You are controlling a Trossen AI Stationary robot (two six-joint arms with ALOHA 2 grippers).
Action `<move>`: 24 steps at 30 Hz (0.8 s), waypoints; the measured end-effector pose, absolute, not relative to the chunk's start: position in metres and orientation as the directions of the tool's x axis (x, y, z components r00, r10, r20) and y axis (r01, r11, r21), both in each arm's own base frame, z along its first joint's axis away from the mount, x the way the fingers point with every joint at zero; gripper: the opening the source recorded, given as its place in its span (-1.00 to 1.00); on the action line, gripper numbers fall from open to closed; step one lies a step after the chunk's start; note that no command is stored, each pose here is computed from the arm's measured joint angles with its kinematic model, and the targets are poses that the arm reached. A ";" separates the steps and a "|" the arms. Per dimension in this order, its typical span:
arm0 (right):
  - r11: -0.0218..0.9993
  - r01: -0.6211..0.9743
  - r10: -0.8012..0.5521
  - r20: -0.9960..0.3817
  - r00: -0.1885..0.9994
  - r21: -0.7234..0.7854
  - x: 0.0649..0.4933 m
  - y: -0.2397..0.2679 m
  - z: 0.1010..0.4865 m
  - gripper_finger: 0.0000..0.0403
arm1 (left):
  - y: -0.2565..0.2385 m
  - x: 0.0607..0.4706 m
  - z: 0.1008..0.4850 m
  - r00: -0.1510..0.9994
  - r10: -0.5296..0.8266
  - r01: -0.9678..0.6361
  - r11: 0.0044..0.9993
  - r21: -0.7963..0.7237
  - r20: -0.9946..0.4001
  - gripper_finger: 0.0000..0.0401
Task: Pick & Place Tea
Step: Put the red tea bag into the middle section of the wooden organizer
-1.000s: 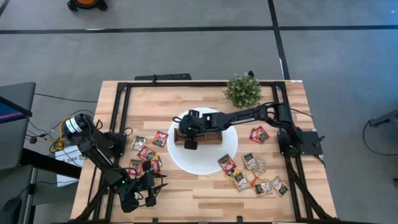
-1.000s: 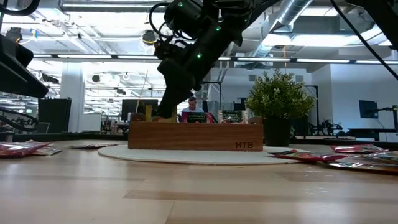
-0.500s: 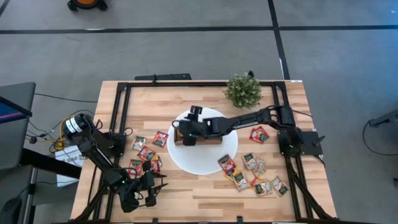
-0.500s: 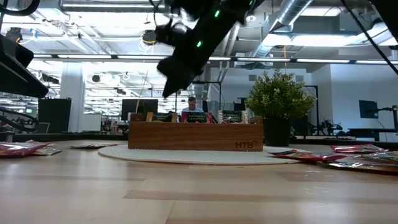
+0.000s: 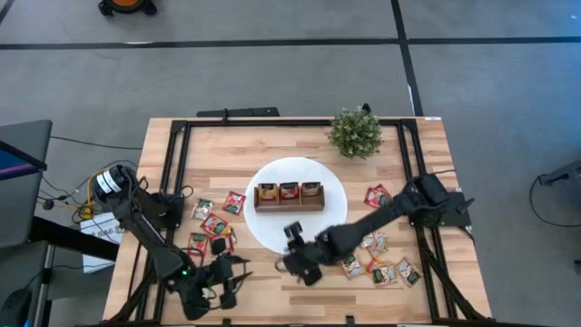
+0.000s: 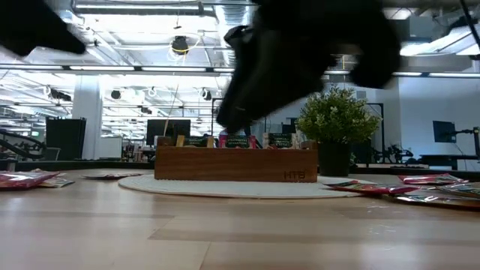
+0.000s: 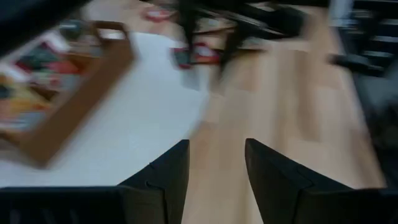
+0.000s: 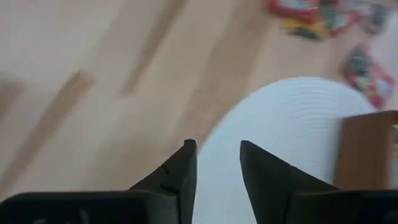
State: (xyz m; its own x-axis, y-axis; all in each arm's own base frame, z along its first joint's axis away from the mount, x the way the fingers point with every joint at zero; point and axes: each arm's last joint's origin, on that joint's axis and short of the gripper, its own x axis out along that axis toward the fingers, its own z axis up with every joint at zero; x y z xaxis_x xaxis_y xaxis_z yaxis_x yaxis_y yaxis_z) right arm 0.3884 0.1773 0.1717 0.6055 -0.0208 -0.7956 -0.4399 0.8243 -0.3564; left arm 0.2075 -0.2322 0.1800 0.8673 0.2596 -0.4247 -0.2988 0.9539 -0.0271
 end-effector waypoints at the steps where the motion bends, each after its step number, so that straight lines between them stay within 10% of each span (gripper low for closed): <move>1: 0.809 -0.465 -0.017 -0.804 0.594 -0.361 0.384 0.183 0.171 -0.45 | -0.229 0.215 0.189 0.844 0.295 -0.343 0.939 -0.027 -0.449 -0.26; 11: 0.734 -0.599 0.095 -0.824 0.559 -0.322 0.352 0.181 0.144 -0.45 | -0.181 0.227 0.206 0.446 0.370 -0.668 0.744 -0.028 -0.815 -0.26; 24: 0.964 -0.182 0.085 -0.423 0.902 -0.195 0.280 0.079 0.184 -0.45 | -0.169 0.209 0.151 0.526 0.412 -0.659 0.751 -0.050 -0.744 -0.26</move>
